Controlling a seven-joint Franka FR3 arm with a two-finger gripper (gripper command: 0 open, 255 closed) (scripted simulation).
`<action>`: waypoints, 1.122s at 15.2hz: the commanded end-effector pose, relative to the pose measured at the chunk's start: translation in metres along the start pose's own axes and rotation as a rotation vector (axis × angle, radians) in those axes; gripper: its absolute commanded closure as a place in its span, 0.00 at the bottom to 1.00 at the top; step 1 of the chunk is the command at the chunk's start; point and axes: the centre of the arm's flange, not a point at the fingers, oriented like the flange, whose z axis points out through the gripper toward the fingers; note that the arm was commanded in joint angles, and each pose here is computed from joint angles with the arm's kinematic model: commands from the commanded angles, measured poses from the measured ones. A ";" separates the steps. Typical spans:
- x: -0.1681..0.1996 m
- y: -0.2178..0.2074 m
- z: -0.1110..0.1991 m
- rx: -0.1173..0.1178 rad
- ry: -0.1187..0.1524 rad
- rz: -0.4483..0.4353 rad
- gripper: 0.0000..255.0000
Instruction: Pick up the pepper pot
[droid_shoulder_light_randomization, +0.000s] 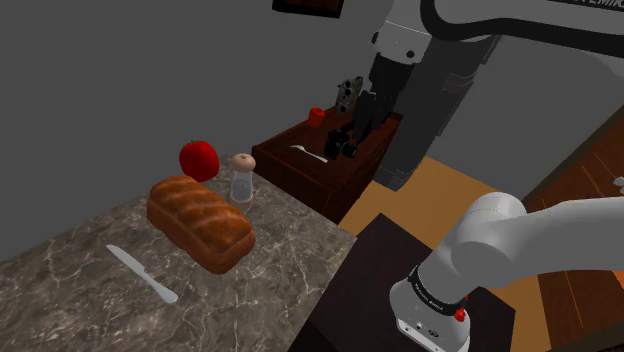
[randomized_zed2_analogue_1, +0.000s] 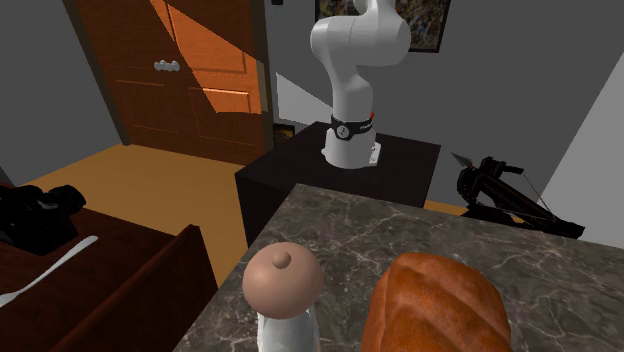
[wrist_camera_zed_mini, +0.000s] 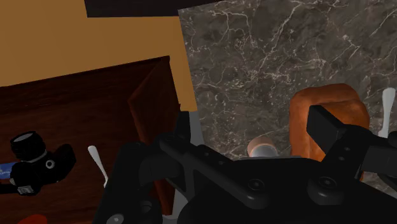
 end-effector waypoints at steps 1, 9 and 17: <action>0.000 0.000 0.000 0.000 0.000 0.000 0.00; 0.079 -0.038 0.053 -0.019 0.031 0.016 0.00; 0.161 -0.075 0.105 -0.037 0.062 0.031 0.00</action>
